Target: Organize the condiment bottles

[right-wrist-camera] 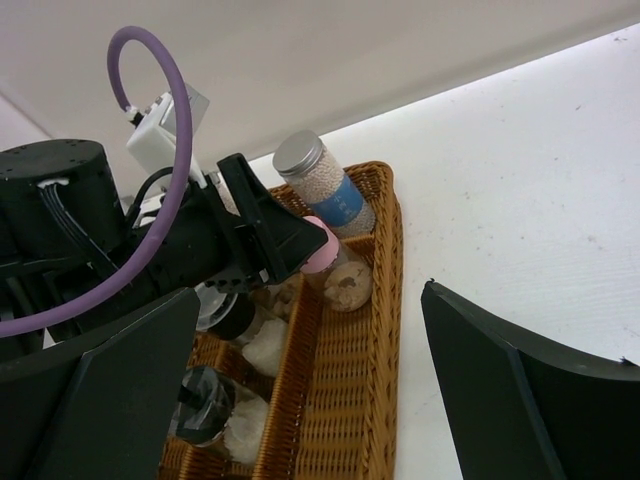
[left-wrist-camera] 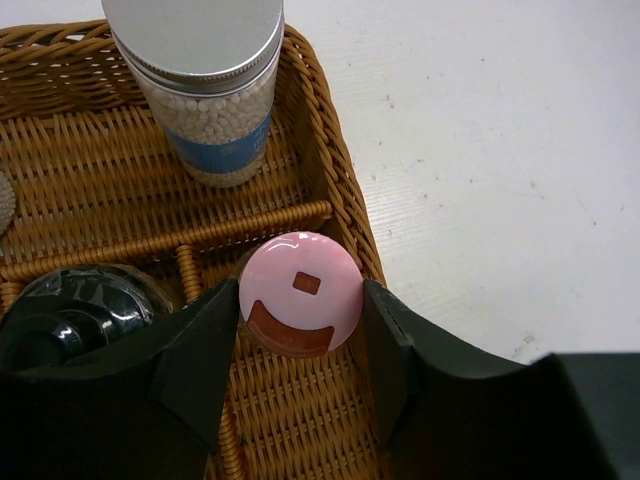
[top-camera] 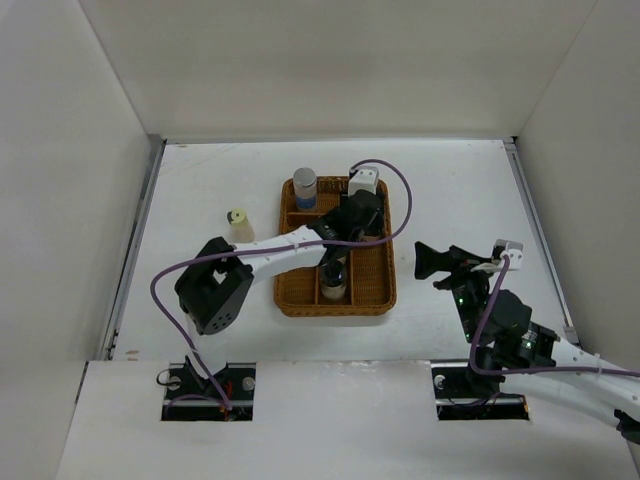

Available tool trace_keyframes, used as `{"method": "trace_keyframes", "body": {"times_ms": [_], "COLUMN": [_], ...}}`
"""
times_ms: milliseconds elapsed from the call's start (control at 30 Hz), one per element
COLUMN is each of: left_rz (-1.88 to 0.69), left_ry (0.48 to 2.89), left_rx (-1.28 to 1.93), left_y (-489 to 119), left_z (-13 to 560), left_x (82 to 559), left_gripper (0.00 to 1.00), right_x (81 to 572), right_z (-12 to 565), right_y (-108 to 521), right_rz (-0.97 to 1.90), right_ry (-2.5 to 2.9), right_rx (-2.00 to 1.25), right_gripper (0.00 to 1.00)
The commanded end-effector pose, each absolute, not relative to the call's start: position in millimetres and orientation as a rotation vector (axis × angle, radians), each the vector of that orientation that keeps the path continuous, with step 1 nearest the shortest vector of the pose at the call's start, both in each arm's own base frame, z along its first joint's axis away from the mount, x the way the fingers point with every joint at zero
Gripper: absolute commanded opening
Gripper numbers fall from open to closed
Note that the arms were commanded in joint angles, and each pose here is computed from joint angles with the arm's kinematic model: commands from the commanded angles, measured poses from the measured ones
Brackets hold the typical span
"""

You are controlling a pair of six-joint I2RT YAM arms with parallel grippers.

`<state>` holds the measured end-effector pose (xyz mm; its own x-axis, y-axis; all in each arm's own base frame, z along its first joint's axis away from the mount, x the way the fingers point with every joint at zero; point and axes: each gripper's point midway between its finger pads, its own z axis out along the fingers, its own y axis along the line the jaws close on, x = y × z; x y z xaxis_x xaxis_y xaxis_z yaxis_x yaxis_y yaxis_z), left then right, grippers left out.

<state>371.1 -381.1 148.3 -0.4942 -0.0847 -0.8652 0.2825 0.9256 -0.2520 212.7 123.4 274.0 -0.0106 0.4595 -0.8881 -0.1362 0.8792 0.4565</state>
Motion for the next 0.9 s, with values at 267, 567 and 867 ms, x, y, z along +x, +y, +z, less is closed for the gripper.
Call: {"method": "trace_keyframes", "body": {"times_ms": [267,567,867], "left_rz": [-0.482,-0.521,-0.474], "left_ry": [1.997,1.934,1.715], "left_rx": [0.107,0.098,-0.002], "left_y": [-388.6,-388.3,-321.9], "left_z": [165.6,201.1,301.4], "left_x": [379.5,369.3,353.2], "left_gripper": [0.57,0.60,0.62], "right_x": [212.9,212.0,210.4], "right_z": [276.9,277.7,281.4], "right_y": [117.8,114.2,111.3], "right_rz": [0.476,0.477,0.489], "right_ry": [1.502,1.496,1.486], "right_rx": [0.295,0.301,0.314], "right_gripper": [1.00,1.00,1.00]}}
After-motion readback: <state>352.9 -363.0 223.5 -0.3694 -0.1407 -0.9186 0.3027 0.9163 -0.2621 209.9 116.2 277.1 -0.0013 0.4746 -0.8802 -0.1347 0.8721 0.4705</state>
